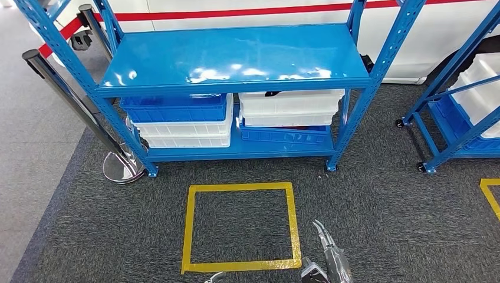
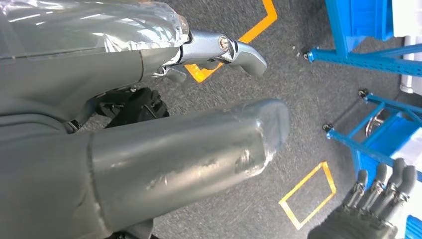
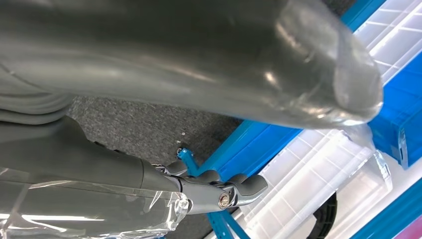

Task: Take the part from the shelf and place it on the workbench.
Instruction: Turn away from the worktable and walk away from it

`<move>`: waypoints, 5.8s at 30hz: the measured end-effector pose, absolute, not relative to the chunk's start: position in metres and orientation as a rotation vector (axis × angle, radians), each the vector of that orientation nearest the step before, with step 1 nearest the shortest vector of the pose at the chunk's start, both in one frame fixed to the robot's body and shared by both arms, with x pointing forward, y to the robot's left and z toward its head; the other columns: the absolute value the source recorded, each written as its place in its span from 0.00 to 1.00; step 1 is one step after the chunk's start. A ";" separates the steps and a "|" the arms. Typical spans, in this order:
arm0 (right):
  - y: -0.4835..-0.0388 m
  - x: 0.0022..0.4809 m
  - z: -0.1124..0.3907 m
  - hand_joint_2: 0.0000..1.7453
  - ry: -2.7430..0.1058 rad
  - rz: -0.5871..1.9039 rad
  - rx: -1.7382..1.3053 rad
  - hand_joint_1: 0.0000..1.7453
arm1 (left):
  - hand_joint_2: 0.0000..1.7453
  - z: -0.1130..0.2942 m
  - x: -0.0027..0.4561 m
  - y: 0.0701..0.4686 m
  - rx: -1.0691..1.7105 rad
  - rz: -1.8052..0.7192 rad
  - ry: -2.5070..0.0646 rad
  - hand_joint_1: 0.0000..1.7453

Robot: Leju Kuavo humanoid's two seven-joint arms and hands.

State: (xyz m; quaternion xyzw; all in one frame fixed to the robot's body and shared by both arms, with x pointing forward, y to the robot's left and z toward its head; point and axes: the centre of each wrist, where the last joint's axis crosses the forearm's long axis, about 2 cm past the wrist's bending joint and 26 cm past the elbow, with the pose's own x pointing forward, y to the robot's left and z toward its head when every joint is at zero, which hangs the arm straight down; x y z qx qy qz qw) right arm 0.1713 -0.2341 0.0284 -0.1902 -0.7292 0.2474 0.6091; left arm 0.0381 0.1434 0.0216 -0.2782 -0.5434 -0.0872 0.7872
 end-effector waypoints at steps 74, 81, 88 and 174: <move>-0.335 0.070 -0.105 0.00 -0.421 0.186 -0.293 0.00 | 0.00 0.267 0.264 0.033 -0.532 -3.124 -1.411 0.00; -0.321 0.102 -0.100 0.00 -0.531 0.231 -0.273 0.00 | 0.00 0.290 0.253 0.025 -0.399 -3.257 -1.451 0.00; -0.314 0.108 -0.099 0.00 -0.557 0.272 -0.255 0.00 | 0.00 0.292 0.251 0.024 -0.398 -3.277 -1.375 0.00; -0.297 0.145 -0.089 0.00 -0.695 0.367 -0.204 0.00 | 1.00 0.203 0.248 0.031 -1.607 -2.295 -1.032 0.00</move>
